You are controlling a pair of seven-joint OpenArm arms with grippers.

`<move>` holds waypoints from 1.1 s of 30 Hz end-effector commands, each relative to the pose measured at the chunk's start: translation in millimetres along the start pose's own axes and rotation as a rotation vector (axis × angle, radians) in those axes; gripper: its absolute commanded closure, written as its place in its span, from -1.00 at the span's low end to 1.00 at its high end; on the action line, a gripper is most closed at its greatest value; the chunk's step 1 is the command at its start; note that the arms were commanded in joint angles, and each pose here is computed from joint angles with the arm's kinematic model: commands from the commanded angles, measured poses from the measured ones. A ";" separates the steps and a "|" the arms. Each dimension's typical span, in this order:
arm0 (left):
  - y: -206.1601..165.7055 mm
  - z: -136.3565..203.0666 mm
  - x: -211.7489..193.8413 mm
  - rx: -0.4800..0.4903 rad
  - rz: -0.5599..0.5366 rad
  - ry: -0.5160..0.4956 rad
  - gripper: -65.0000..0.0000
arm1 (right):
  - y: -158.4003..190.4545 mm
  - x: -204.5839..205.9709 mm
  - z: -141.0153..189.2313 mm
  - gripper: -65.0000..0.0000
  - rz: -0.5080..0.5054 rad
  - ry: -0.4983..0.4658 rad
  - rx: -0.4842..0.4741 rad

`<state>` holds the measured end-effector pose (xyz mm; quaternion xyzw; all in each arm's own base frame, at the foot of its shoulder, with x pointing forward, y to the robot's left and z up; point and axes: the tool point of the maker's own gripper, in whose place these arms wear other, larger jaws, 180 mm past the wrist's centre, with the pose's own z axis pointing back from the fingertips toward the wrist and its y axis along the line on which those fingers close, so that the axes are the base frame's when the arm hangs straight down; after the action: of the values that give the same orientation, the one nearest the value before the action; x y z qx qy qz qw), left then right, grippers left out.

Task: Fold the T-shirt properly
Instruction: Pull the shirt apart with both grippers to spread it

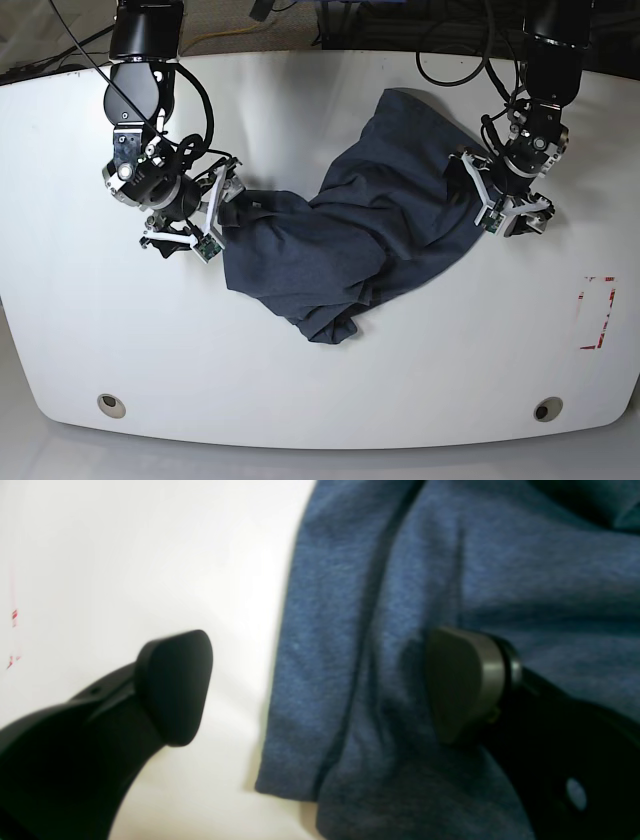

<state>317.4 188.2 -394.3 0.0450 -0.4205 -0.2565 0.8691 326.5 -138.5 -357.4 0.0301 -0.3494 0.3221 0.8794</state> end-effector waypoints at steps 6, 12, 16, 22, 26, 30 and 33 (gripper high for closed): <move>9.0 1.9 11.8 0.020 -0.007 -0.037 -1.00 | -13.1 -1.4 -16.7 -0.53 -0.043 0.015 0.018; 8.8 2.3 13.1 0.019 -0.005 -0.041 -1.00 | -1.4 0.1 -22.1 -0.53 -0.012 0.032 0.048; 9.3 3.1 15.3 0.021 -0.005 -0.047 -1.00 | 17.8 9.0 -23.1 -0.53 0.054 0.033 0.082; 8.8 2.9 15.5 0.020 -0.004 -0.048 -1.00 | 33.5 18.6 -18.4 -0.52 0.105 0.008 0.100; 8.8 3.3 16.6 0.020 -0.005 -0.051 -1.00 | 34.0 13.7 -21.8 -0.52 0.097 0.022 0.107; 11.1 10.4 28.3 0.032 -0.011 -0.085 -1.00 | 33.8 5.1 -26.7 -0.52 0.083 0.039 0.117; 20.5 19.2 34.7 0.062 -0.002 -0.110 -1.00 | 32.1 1.4 -28.8 -0.36 0.073 0.041 0.119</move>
<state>319.4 185.6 -373.4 0.0450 -0.4470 -0.2509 0.8574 314.2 -101.7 -395.5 0.0677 -0.2898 0.3774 0.8769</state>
